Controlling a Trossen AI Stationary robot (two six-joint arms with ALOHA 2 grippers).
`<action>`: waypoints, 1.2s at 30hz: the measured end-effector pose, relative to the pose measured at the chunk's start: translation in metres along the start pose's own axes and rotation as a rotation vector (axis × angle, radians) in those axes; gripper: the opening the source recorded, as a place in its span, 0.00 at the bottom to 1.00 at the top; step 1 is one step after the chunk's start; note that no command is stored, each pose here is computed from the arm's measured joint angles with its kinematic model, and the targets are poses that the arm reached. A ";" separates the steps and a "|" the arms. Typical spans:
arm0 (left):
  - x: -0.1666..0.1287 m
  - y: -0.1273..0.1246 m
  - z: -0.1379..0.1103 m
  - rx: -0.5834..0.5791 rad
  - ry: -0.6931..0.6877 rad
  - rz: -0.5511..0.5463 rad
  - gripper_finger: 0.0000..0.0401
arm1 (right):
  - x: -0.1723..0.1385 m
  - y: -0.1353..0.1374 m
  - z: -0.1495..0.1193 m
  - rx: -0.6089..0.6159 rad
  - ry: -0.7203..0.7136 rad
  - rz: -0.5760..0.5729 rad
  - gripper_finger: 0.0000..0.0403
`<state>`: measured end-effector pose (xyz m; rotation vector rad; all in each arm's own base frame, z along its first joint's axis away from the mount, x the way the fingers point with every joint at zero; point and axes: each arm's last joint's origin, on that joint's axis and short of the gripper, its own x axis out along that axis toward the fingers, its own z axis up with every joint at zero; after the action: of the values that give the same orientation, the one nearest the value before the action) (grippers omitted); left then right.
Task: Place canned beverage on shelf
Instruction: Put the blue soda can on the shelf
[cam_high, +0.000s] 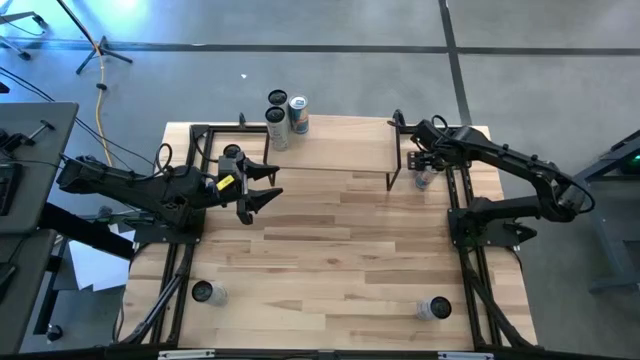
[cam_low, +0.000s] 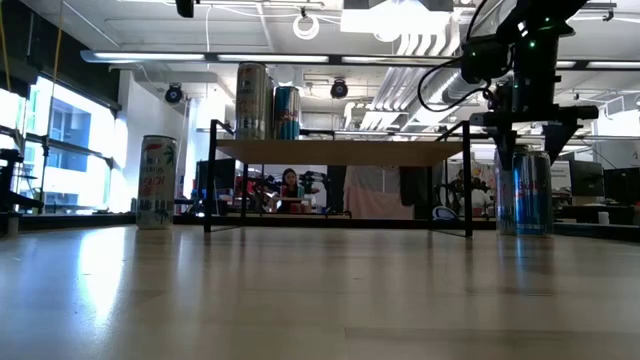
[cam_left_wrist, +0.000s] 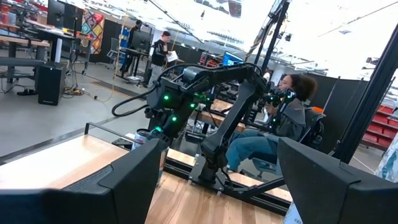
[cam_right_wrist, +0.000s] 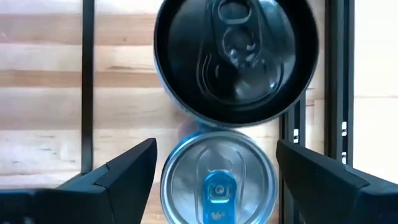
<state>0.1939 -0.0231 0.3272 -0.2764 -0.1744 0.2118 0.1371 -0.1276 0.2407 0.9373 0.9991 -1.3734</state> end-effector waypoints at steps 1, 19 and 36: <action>0.000 0.000 0.000 0.000 0.000 0.000 0.74 | 0.000 0.000 0.000 -0.002 0.005 -0.004 0.78; 0.000 0.000 0.000 -0.026 0.000 -0.001 0.74 | 0.000 -0.001 -0.001 0.002 0.006 -0.016 0.76; -0.001 0.000 0.001 -0.027 0.000 -0.012 0.74 | -0.005 0.000 -0.008 -0.105 0.040 0.019 0.57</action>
<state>0.1929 -0.0233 0.3281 -0.3026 -0.1786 0.1977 0.1372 -0.1182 0.2429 0.8967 1.0794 -1.2787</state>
